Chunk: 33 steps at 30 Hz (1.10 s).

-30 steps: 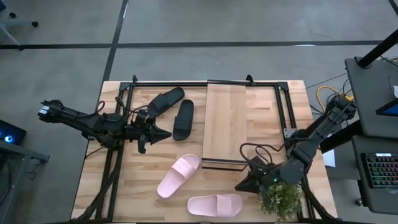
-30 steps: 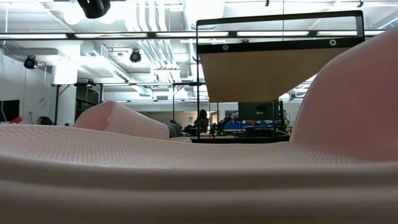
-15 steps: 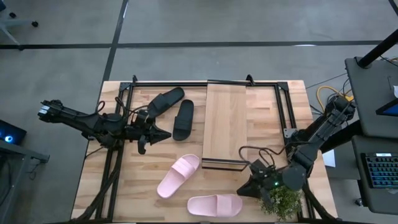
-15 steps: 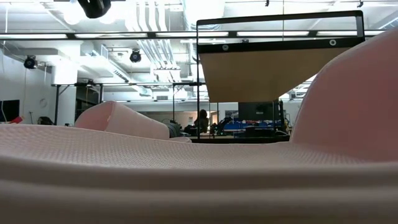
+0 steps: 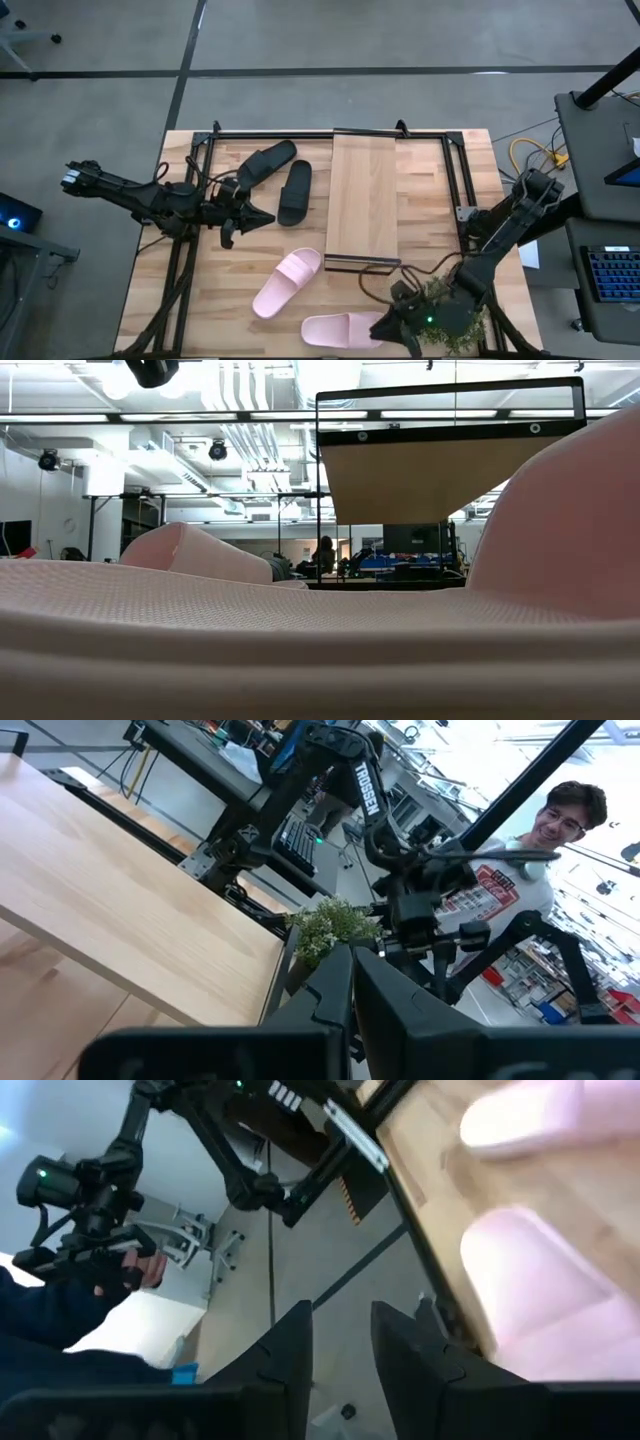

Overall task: Pick and place slides into the shelf
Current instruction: Put the bottom light pink slipper on the shelf

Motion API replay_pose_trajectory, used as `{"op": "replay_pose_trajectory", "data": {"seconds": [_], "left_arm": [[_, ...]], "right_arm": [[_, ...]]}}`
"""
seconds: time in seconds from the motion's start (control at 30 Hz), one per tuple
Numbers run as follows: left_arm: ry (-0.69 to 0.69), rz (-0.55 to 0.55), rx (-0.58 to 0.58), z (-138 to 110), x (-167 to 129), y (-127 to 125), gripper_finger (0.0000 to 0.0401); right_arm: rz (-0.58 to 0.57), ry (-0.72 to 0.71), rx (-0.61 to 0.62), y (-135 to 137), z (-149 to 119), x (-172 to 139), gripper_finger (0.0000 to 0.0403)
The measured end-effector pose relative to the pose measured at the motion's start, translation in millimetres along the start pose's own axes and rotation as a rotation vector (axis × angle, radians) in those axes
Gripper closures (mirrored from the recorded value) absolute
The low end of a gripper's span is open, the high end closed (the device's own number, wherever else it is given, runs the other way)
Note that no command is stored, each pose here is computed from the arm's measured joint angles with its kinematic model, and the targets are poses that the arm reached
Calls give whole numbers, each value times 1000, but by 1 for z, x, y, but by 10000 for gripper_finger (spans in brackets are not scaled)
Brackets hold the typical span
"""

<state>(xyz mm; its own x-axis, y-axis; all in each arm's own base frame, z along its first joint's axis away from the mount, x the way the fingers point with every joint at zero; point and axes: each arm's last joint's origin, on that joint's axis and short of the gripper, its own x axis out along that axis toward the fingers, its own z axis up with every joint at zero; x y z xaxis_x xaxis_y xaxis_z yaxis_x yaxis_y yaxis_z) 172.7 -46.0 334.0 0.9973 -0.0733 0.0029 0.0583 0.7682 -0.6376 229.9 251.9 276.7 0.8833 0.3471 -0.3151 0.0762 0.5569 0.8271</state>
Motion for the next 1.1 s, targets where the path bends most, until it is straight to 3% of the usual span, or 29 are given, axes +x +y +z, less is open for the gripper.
{"op": "replay_pose_trajectory", "data": {"seconds": [0.23, 1.1], "left_arm": [[6, -7, 0, 0, 0, 0, 401], [30, -51, 24, 0, -1, -2, 401]], "right_arm": [[-57, 25, 77, -17, -15, 6, 294], [-220, 99, 193, -69, -21, 8, 280]]}}
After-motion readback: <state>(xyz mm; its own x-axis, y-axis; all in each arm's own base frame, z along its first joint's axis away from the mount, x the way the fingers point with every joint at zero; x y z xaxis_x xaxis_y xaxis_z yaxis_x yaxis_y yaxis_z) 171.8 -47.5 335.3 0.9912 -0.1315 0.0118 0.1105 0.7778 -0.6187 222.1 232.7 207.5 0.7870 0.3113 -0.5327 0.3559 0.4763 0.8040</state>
